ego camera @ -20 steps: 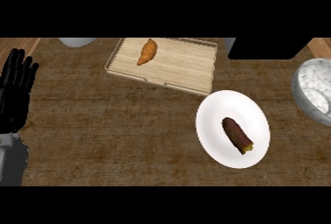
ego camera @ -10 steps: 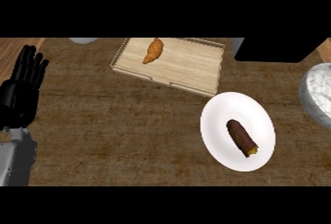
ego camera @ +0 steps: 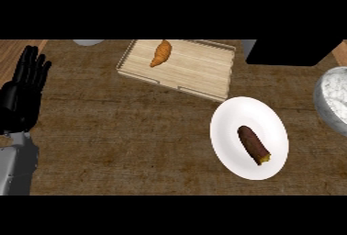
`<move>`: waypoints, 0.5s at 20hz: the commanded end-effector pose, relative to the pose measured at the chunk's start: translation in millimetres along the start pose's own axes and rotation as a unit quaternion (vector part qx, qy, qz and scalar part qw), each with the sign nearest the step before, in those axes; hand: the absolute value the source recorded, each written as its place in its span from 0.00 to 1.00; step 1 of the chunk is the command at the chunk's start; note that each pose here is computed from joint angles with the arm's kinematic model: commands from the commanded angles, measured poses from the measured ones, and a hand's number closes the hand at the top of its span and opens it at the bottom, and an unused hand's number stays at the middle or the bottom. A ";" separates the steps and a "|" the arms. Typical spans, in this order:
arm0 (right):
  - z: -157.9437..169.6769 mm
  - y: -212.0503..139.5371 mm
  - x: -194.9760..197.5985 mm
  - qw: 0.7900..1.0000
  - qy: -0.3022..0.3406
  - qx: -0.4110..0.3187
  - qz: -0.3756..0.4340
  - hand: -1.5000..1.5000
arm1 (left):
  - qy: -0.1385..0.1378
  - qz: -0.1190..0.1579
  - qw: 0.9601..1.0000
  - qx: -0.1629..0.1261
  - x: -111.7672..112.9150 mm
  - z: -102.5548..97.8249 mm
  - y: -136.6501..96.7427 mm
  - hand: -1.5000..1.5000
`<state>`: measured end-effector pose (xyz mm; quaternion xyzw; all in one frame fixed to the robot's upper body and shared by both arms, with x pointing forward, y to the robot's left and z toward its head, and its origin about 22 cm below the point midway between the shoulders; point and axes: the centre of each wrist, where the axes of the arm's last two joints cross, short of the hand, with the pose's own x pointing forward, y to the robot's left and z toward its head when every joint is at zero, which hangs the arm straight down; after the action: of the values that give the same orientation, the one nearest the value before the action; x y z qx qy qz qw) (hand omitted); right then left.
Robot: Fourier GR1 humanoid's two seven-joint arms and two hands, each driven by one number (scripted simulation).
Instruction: Pick the can from the plate and place it in the bowl
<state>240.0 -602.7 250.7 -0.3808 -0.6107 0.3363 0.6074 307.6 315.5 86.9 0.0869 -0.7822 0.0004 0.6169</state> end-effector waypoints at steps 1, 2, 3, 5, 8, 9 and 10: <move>-30.6 29.3 11.3 0.996 -0.035 0.073 -0.036 1.00 | 0.001 -0.005 1.000 0.014 -1.3 -0.1 10.2 0.50; -42.4 48.5 12.9 0.996 -0.036 0.074 -0.030 1.00 | 0.005 0.003 1.000 0.005 -2.5 4.7 12.2 0.50; -50.7 72.7 11.6 0.996 -0.036 0.072 -0.033 1.00 | 0.003 -0.002 1.000 0.005 -5.9 15.4 12.0 0.50; -74.5 93.0 27.5 0.996 -0.030 0.076 -0.024 1.00 | 0.007 0.001 1.000 0.013 0.0 -2.4 -8.1 0.50; -63.1 108.9 8.6 0.998 -0.005 0.066 0.018 1.00 | 0.006 -0.002 1.000 0.012 -9.2 16.2 16.6 0.50; -63.4 111.6 6.8 0.997 0.007 0.064 0.039 1.00 | 0.000 -0.004 1.000 0.013 0.8 3.3 -3.7 0.50; -65.9 135.3 4.3 0.996 0.015 0.075 0.039 1.00 | 0.009 -0.010 1.000 0.011 -8.0 17.4 7.0 0.50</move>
<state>302.8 -553.8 173.9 -0.3534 -0.5840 0.3798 0.6244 299.6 319.8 83.3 0.0966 -0.7797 0.0068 0.6186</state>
